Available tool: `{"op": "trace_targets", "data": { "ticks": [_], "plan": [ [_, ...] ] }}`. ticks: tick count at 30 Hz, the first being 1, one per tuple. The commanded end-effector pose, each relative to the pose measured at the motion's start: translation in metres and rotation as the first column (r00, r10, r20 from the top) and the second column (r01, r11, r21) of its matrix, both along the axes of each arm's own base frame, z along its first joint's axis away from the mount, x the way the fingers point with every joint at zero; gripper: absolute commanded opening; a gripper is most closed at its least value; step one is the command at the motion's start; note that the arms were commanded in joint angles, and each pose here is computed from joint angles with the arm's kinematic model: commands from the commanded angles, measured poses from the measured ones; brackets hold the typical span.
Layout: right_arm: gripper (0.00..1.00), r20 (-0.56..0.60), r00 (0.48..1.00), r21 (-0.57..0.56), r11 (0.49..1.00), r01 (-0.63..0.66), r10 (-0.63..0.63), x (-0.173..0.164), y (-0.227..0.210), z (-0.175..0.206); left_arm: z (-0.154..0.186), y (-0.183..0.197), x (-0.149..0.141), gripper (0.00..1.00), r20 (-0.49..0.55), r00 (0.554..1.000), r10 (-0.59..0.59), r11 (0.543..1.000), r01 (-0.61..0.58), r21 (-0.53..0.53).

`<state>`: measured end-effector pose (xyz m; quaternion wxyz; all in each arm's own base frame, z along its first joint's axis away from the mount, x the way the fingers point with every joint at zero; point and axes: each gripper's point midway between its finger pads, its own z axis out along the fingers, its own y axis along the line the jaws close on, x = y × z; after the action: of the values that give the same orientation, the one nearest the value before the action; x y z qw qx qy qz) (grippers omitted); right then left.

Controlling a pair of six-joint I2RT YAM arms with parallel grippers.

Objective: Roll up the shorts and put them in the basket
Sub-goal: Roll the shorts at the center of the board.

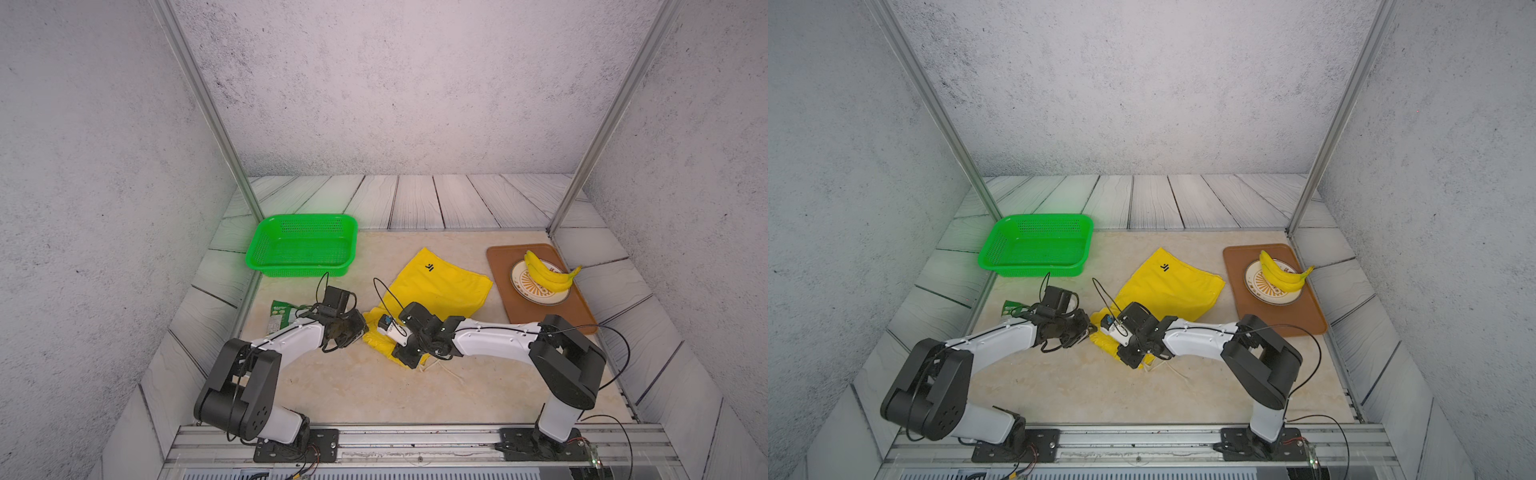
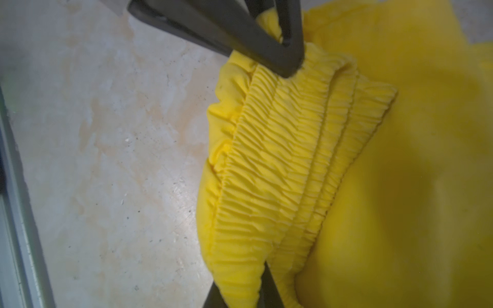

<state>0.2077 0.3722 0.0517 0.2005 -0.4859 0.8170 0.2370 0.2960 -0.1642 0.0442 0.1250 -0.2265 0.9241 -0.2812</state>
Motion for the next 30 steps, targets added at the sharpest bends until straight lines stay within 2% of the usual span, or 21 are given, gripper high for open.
{"op": "trace_targets", "data": {
  "ticks": [1,5,6,8,10,11,17,21,24,30],
  "plan": [
    [0.0,-0.181,0.983,0.014,1.0,-0.026,0.028,-0.032,-0.011,-0.007,0.002,0.011,0.011,0.0,0.008,1.0,0.03,0.999,-0.031,0.028],
    [0.0,-0.238,0.971,0.069,0.998,-0.001,0.017,-0.03,-0.011,-0.003,0.012,0.013,0.011,0.0,-0.015,1.0,0.017,0.999,-0.016,0.047],
    [0.0,-0.258,0.966,0.085,0.996,0.01,0.013,-0.03,-0.012,-0.003,0.013,0.015,0.011,0.1,-0.025,1.0,0.018,0.998,-0.017,0.056],
    [0.0,-0.296,0.955,0.126,0.991,0.035,0.004,-0.028,-0.011,0.001,0.016,0.02,0.011,0.41,-0.032,0.999,0.04,0.997,-0.037,0.068],
    [0.0,-0.342,0.939,0.163,0.984,0.073,-0.014,-0.024,-0.011,0.003,0.022,0.026,0.012,0.6,-0.014,0.998,0.068,0.995,-0.067,0.069],
    [0.0,-0.368,0.93,0.182,0.98,0.086,-0.014,-0.023,-0.011,0.005,0.026,0.029,0.012,0.65,0.002,0.997,0.081,0.994,-0.081,0.069],
    [0.0,-0.508,0.858,0.302,0.918,0.256,-0.072,0.003,-0.02,0.016,0.057,0.036,0.013,0.72,0.17,0.979,0.112,0.993,-0.118,0.029],
    [0.0,-0.602,0.792,0.36,0.851,0.383,-0.101,0.023,-0.03,0.021,0.064,0.027,0.011,0.73,0.264,0.961,0.081,0.996,-0.073,-0.04],
    [0.0,-0.66,0.735,0.348,0.805,0.48,-0.153,0.038,-0.042,0.011,0.057,0.015,0.007,0.73,0.259,0.965,0.044,0.997,-0.025,-0.077],
    [0.0,-0.728,0.637,0.253,0.764,0.594,-0.254,0.049,-0.063,-0.028,0.049,-0.02,0.009,0.75,0.307,0.95,-0.056,0.991,0.091,-0.101]
  ]
}}
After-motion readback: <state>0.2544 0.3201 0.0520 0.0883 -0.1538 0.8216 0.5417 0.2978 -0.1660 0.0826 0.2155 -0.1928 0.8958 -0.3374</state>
